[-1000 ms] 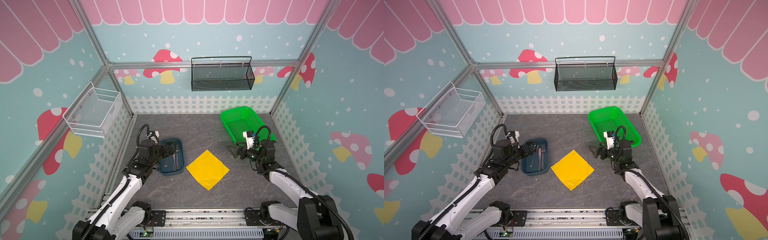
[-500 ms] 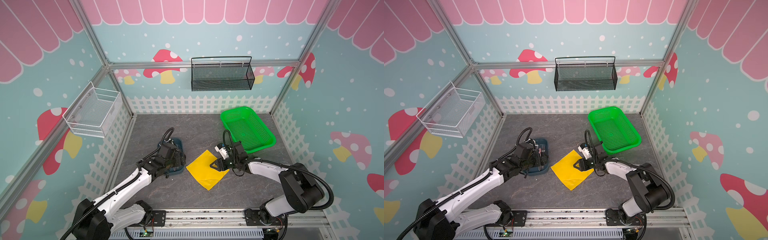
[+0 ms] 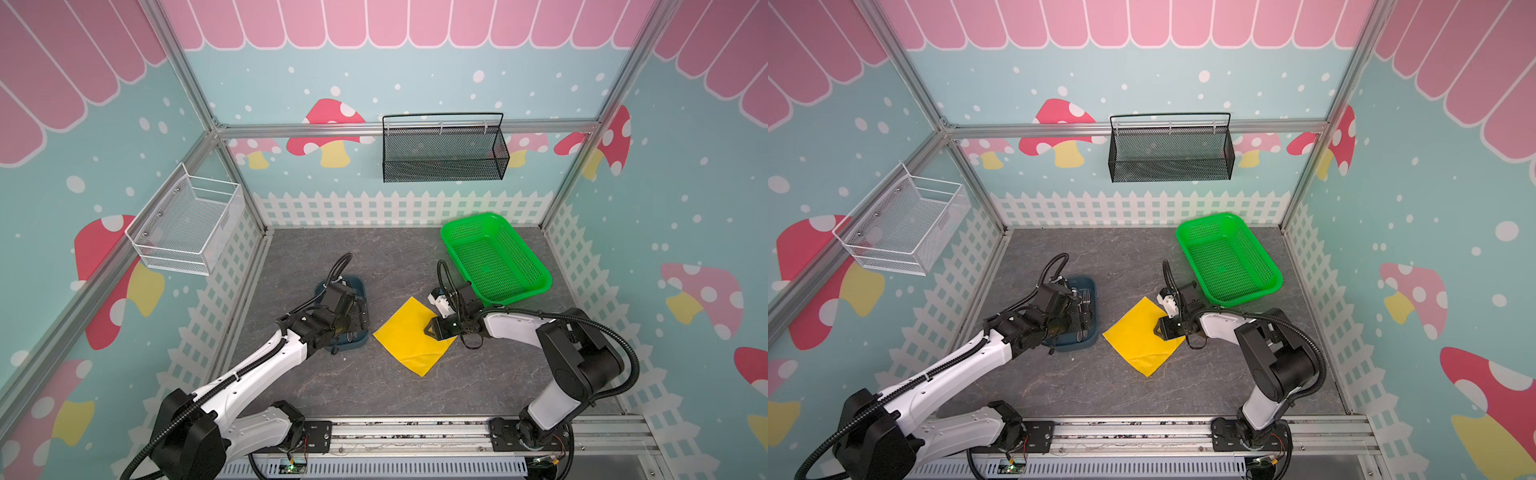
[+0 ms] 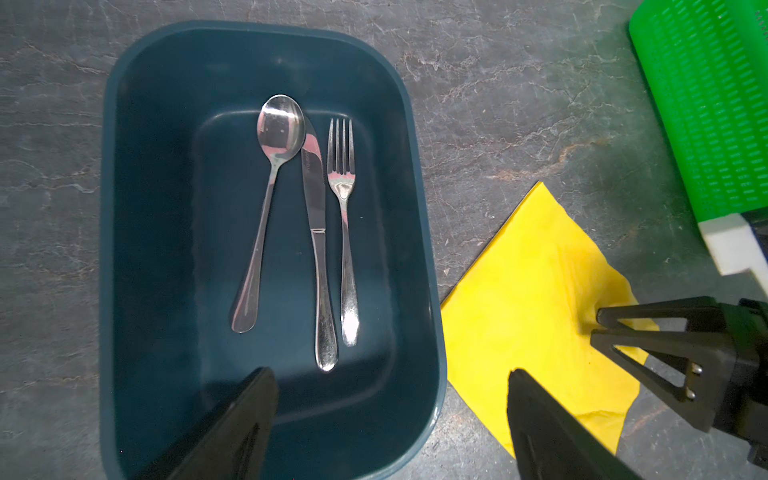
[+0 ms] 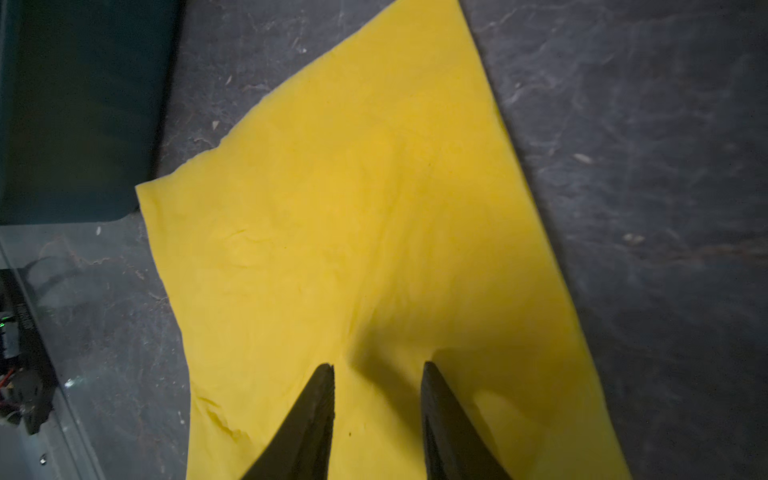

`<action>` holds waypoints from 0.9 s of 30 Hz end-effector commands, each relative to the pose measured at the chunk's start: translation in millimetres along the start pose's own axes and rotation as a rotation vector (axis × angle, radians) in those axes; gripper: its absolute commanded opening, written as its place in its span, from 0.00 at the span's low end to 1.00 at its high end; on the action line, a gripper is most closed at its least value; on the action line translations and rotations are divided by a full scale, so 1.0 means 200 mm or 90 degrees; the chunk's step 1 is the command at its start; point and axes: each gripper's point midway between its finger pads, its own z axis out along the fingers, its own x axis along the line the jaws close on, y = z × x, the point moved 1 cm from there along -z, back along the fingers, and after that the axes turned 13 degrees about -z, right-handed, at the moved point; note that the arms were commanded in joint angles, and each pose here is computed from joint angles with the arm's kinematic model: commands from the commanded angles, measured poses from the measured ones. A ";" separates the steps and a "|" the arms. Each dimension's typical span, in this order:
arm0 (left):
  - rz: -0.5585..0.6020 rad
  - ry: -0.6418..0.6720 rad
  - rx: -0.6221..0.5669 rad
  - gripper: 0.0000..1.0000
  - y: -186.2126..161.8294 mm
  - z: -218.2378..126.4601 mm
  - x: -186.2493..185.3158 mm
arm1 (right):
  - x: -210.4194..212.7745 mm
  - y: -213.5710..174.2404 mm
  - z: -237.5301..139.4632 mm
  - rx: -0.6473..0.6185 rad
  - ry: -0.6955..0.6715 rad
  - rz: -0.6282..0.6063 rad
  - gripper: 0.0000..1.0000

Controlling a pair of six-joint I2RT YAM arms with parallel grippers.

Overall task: Place the utensils on the paper napkin and roll it up
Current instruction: 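Move the left gripper over the teal tray while the right gripper nears the napkin, then lower the left gripper into the tray and grasp the fork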

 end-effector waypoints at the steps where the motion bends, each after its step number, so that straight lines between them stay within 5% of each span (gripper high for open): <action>1: -0.004 0.031 -0.009 0.89 0.04 -0.01 0.02 | -0.15 -0.11 0.02 0.062 -0.107 0.025 0.36; 14: -0.046 0.110 0.119 0.61 0.13 0.19 0.16 | -0.01 -0.01 0.01 0.019 -0.014 0.080 0.30; 27: -0.035 0.162 0.153 0.54 0.08 0.30 0.23 | 0.11 -0.06 -0.08 0.008 0.021 0.018 0.30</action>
